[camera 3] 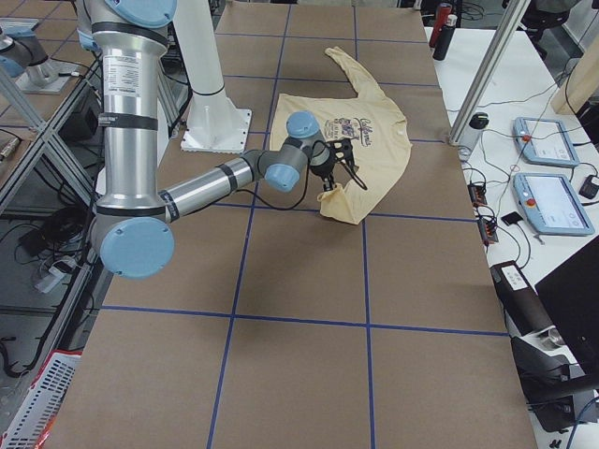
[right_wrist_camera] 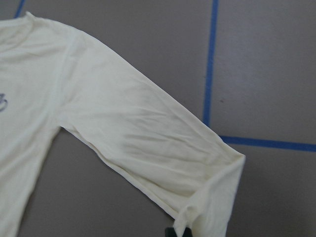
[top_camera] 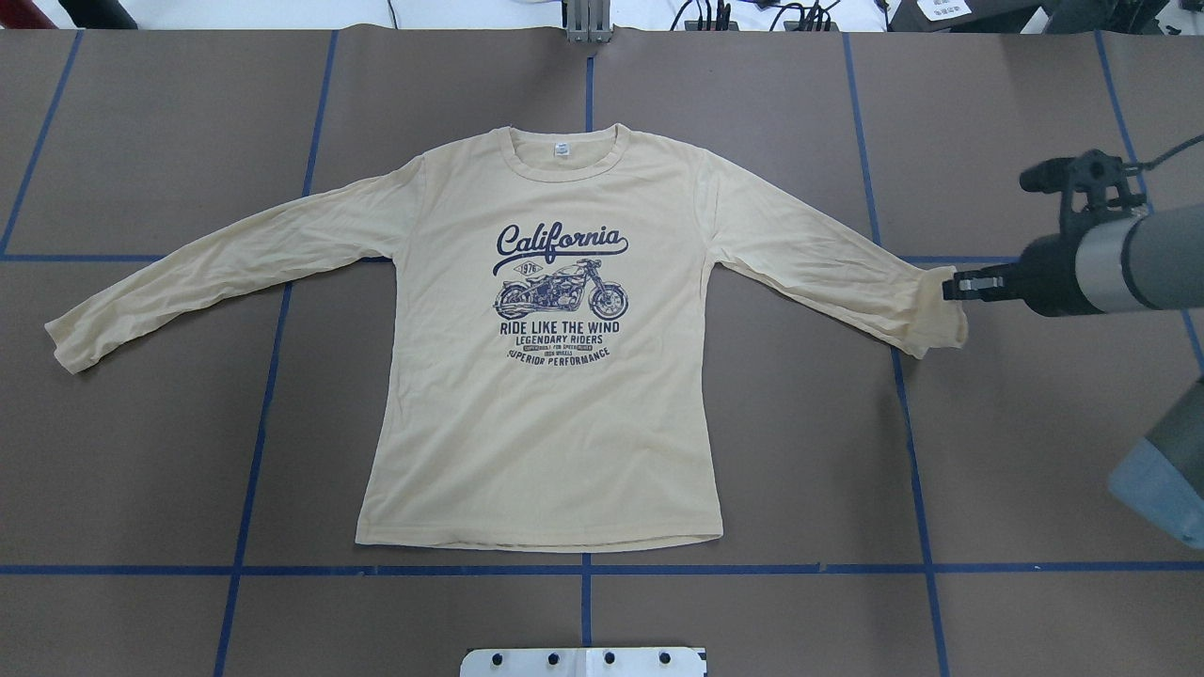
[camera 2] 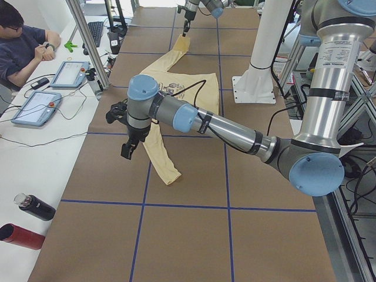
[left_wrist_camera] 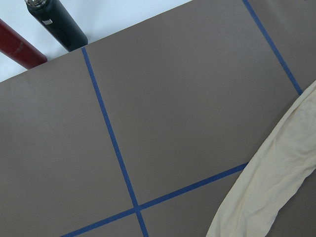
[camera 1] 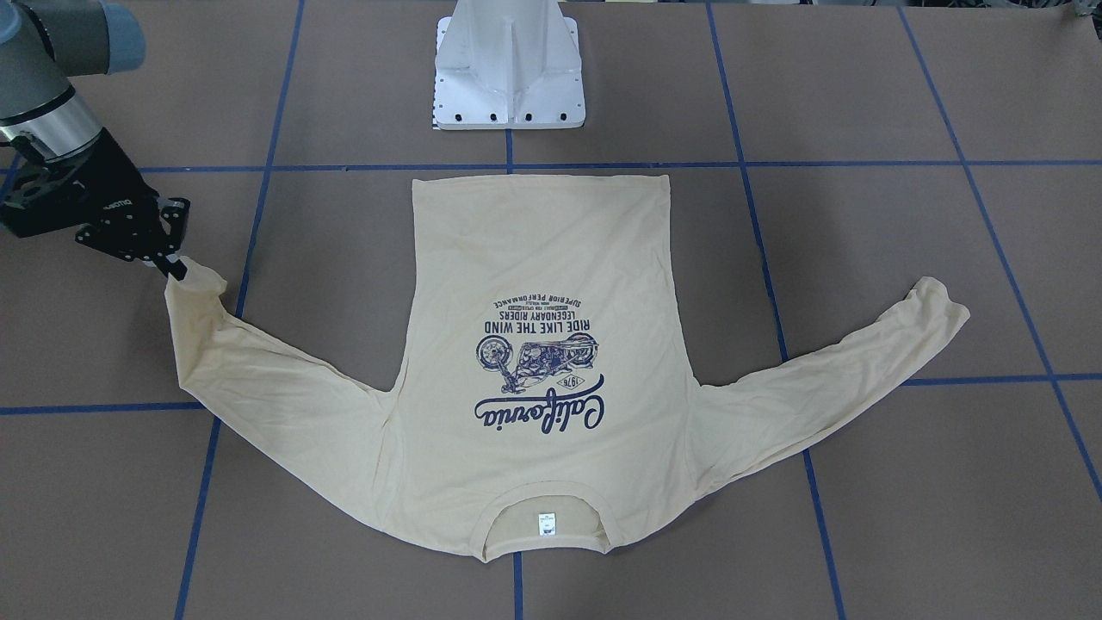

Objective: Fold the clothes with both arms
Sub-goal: 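Carry the grasped sleeve across the shirt body toward the far shoulder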

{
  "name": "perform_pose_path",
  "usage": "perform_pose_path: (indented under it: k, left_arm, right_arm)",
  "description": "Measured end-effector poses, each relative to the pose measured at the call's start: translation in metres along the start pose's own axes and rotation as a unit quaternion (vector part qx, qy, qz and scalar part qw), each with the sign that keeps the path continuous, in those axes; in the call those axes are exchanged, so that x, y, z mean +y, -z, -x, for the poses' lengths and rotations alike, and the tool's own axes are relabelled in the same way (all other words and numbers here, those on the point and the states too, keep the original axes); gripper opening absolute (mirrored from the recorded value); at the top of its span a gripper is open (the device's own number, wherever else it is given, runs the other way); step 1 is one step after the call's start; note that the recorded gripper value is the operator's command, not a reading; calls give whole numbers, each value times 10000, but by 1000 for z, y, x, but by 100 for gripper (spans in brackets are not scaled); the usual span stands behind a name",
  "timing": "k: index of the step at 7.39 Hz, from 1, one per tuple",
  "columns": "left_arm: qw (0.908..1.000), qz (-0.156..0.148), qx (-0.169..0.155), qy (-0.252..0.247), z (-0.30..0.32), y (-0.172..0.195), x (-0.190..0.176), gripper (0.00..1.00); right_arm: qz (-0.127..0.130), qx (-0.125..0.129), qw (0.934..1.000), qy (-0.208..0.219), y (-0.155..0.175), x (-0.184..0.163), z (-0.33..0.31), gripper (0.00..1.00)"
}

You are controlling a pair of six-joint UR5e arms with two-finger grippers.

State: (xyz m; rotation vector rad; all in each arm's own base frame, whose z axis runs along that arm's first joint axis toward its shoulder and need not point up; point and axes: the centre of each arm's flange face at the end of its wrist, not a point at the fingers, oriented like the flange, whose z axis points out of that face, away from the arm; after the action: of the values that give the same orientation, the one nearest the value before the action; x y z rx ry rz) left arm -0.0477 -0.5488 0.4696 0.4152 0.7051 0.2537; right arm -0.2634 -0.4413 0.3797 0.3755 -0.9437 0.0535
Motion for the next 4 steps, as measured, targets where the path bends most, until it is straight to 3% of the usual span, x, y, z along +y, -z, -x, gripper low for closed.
perform_pose_path:
  k: [2,4]
  left_arm:
    - [10000,2,2,-3,0,0,0,100]
    - [10000,4,3,1,-1,-1,0,100]
  right_arm:
    - [-28,123,9993,-340,-2,-56,122,0]
    - [-217,302,9972,-655,-21,-88,229,0]
